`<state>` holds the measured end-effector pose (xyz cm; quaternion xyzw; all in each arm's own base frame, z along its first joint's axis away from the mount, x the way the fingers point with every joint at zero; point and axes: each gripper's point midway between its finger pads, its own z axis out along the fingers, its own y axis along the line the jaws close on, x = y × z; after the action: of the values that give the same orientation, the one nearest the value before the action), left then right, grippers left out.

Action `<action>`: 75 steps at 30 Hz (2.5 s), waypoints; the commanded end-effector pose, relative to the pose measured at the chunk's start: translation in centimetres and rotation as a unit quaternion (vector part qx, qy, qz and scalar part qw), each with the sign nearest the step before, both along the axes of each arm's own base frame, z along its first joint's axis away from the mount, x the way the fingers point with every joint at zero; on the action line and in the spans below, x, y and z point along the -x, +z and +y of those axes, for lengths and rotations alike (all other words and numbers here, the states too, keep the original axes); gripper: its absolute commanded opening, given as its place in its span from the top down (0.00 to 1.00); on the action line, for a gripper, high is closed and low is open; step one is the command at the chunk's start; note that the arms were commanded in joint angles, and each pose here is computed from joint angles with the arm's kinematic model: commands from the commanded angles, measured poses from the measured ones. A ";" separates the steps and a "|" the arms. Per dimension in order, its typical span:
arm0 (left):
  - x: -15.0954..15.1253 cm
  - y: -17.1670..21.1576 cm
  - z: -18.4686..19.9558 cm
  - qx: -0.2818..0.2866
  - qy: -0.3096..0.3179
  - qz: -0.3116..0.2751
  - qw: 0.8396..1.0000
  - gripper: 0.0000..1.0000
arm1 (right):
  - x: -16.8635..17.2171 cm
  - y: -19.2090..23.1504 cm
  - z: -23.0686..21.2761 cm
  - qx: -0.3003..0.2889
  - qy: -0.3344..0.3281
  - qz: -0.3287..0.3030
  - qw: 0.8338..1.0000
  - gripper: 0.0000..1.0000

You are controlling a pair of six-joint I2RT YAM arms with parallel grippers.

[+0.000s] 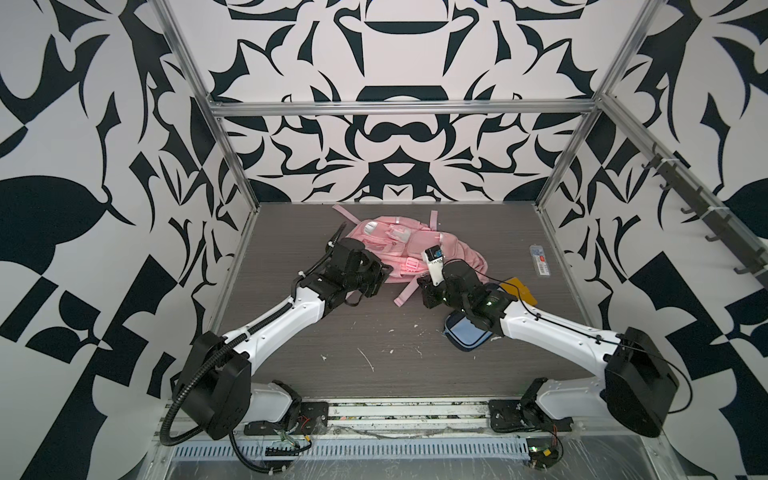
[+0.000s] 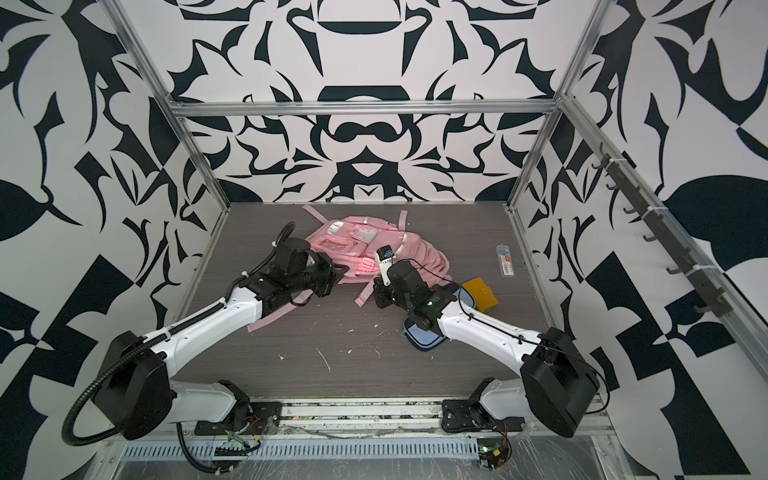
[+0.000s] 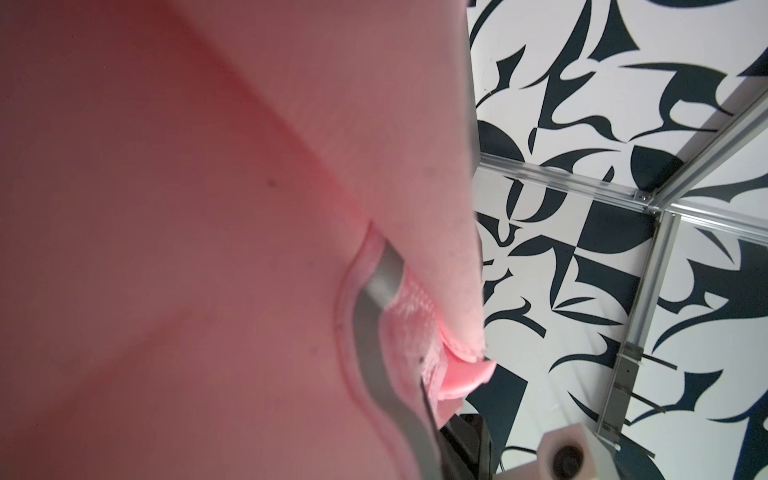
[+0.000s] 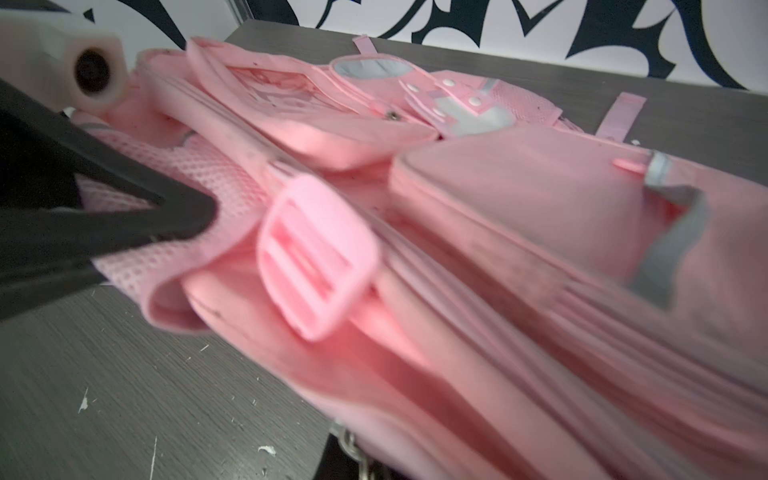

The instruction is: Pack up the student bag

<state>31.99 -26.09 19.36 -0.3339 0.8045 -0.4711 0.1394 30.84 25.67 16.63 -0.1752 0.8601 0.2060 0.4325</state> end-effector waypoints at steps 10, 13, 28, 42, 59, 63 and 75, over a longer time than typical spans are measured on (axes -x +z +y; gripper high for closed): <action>-3.4 -2.3 11.6 -0.067 0.146 -0.023 0.987 1.00 | -1.2 0.8 -6.2 -0.014 -0.097 0.005 0.995 1.00; -3.8 -2.9 14.2 -0.080 0.160 -0.024 0.984 1.00 | -1.0 0.4 -6.6 -0.009 -0.096 0.009 0.995 1.00; -1.3 -5.9 13.9 -0.208 -0.070 -0.037 0.975 0.01 | 0.8 -1.4 2.4 0.053 0.107 0.042 0.992 1.00; 7.5 -6.1 9.7 -0.094 -0.062 -0.048 0.993 0.09 | 4.0 -1.3 12.7 0.023 0.211 0.070 0.975 1.00; 3.2 -10.3 6.0 -0.079 -0.071 -0.025 0.994 0.86 | 6.8 -3.3 13.9 0.018 0.225 0.102 0.969 1.00; 3.4 -10.1 6.8 -0.090 -0.058 -0.025 0.994 1.00 | 6.7 -4.1 12.7 0.044 0.206 0.106 0.972 1.00; 3.9 -9.2 11.7 -0.168 -0.014 -0.019 0.985 1.00 | 4.8 -6.0 3.3 0.052 0.075 0.161 0.983 1.00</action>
<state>27.19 -17.69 10.29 -0.2653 0.8648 -0.3966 0.1562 24.25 32.39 9.97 -0.2850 0.8924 0.2494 0.2455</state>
